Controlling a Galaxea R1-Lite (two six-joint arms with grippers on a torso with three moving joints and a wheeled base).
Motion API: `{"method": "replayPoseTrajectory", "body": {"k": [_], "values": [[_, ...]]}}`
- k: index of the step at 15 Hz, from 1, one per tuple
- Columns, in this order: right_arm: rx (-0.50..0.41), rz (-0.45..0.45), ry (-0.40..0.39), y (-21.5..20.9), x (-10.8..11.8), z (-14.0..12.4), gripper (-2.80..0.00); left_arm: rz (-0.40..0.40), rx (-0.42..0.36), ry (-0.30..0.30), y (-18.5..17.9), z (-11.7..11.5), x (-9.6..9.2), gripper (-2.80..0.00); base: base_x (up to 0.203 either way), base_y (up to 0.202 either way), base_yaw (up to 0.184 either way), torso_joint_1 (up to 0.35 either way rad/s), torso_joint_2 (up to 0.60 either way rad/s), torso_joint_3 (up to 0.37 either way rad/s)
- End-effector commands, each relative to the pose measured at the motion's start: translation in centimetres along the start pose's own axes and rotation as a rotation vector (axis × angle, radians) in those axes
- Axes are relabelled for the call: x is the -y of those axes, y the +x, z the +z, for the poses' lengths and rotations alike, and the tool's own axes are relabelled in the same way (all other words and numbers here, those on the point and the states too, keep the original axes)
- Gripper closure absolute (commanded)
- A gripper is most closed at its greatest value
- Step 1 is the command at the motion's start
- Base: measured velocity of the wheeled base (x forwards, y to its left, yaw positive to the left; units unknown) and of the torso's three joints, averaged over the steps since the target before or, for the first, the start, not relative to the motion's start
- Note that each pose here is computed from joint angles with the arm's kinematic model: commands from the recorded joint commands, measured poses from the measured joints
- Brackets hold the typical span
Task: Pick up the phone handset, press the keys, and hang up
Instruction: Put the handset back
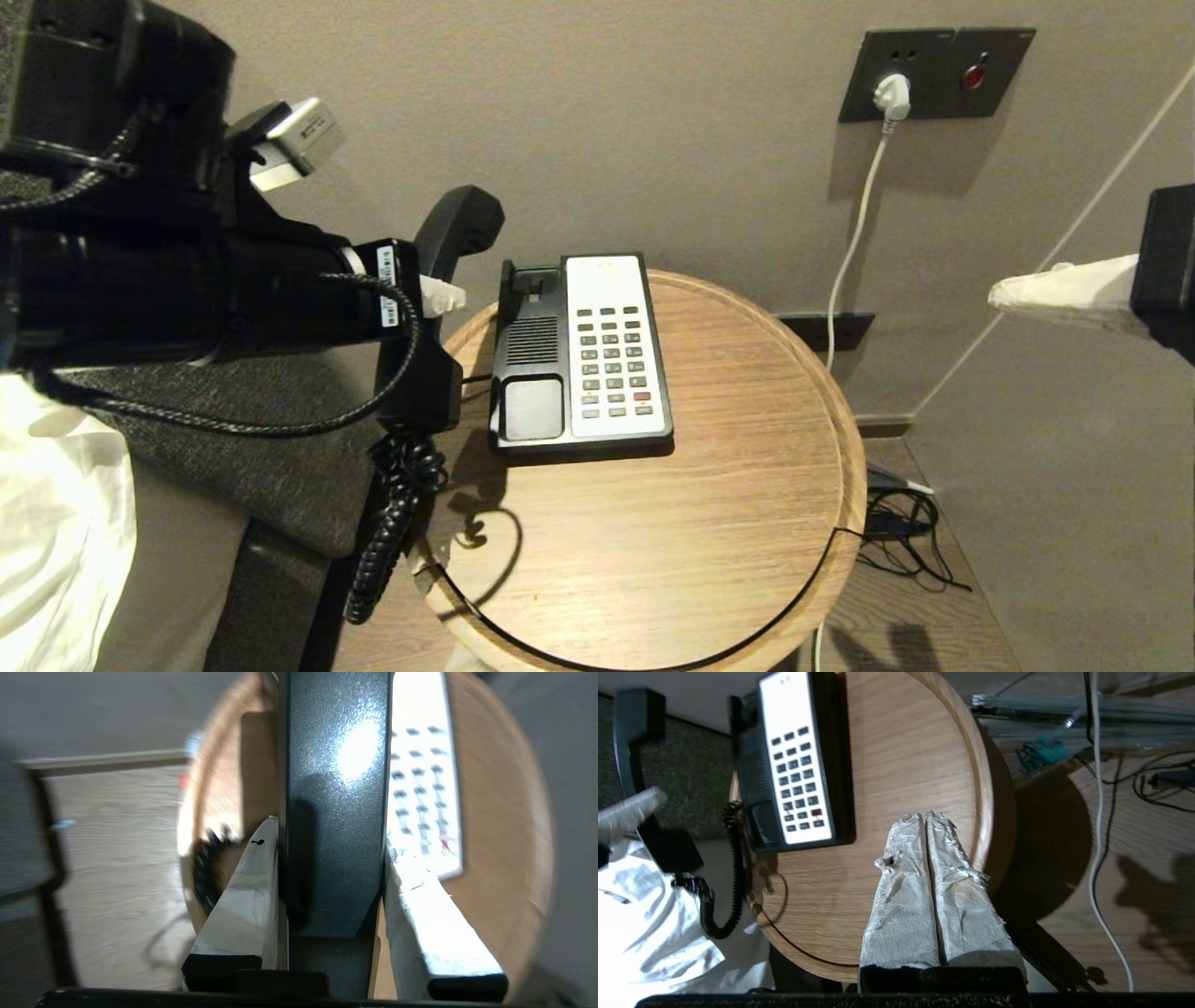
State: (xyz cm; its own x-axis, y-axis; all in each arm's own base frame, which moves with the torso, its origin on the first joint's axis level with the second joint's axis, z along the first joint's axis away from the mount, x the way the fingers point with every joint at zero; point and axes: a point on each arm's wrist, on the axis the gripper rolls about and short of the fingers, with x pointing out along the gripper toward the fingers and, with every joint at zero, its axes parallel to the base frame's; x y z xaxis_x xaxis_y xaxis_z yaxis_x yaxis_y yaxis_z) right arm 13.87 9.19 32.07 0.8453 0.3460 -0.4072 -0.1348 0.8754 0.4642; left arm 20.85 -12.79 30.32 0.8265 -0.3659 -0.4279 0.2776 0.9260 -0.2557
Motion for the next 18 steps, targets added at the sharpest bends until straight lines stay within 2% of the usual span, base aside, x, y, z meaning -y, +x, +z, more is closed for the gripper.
{"method": "replayPoseTrajectory", "body": {"k": [1,3,6,8,12,18], "values": [[-0.014,-0.014,-0.001,0.1,0.4,-0.5,0.0,0.069,-0.014,-0.019,2.4,0.1,1.2,0.0,0.0,0.0,0.0,0.0,0.0,0.0],[-0.025,-0.026,-0.005,0.3,0.7,-1.0,0.0,0.081,-0.041,-0.056,2.4,0.3,2.2,0.0,0.0,0.0,0.0,0.0,0.0,0.0],[-0.036,-0.037,-0.011,0.3,1.0,-1.5,0.0,0.054,-0.082,-0.112,2.4,0.3,4.3,0.0,0.0,0.0,0.0,0.0,0.0,0.0],[-0.037,-0.045,-0.009,0.3,1.3,-1.6,0.0,0.077,-0.083,-0.1,2.8,-0.2,5.1,0.0,0.0,0.0,0.0,0.0,0.0,0.0],[-0.044,-0.048,-0.009,0.0,1.6,-2.0,0.0,0.148,-0.09,-0.081,4.5,-1.0,5.3,0.0,0.0,0.0,0.0,0.0,0.0,0.0],[-0.047,-0.048,-0.009,-0.3,1.9,-2.3,0.0,0.153,-0.11,-0.065,5.3,-1.5,5.6,0.0,0.0,0.0,0.0,0.0,0.0,0.0]]}}
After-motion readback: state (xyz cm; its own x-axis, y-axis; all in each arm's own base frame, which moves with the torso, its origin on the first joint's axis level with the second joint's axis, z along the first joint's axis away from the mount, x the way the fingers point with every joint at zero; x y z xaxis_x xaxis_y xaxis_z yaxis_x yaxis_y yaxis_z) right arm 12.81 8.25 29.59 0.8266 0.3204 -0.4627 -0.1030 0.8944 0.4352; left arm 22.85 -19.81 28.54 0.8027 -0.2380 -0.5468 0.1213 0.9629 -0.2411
